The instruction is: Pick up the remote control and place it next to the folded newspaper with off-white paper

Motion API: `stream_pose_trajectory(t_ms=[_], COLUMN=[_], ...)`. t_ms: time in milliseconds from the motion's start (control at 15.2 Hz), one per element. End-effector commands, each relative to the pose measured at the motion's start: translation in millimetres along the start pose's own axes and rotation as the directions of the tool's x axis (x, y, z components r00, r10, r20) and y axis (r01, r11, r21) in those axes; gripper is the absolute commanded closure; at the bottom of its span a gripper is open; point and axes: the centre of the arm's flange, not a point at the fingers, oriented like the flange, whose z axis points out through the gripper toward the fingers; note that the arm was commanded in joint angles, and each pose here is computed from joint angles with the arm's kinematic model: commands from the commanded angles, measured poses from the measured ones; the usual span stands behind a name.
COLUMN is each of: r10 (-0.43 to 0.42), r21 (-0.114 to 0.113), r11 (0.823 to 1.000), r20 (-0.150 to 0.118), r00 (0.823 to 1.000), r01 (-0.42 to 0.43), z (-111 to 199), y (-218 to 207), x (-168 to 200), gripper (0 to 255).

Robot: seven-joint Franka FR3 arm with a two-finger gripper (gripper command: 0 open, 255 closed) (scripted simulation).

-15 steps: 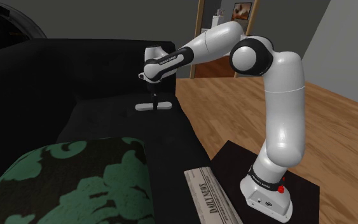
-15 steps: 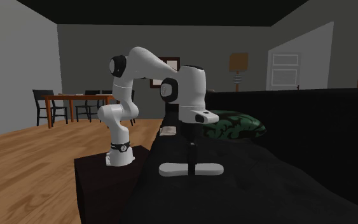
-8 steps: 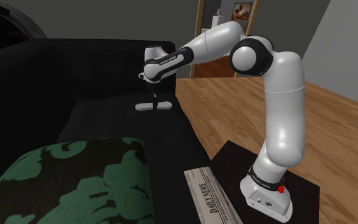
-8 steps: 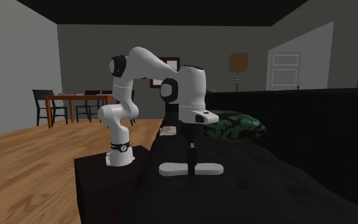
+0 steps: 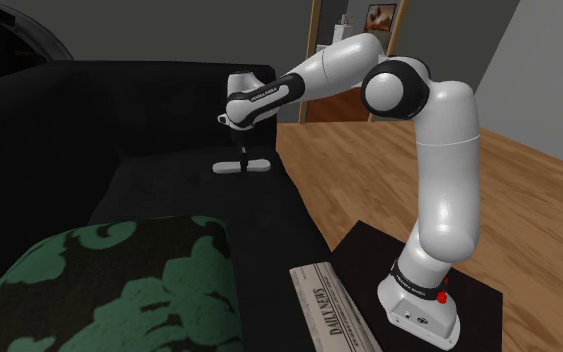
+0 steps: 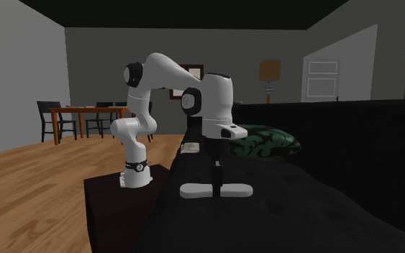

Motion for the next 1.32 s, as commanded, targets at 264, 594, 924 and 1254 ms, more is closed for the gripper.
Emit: stream_pose_trajectory(t_ms=[264,594,924,1254], r10=[0.0,0.0,0.0,0.0], r21=[0.0,0.0,0.0,0.0], r11=[1.0,1.0,1.0,1.0], r20=[0.0,0.0,0.0,0.0], r00=[1.0,1.0,1.0,1.0], r01=[0.0,0.0,0.0,0.0], z=[-30,-56,-83,-88], y=[0,1,1,-49], x=[0,-1,-1,-18], gripper=[255,255,255,255])
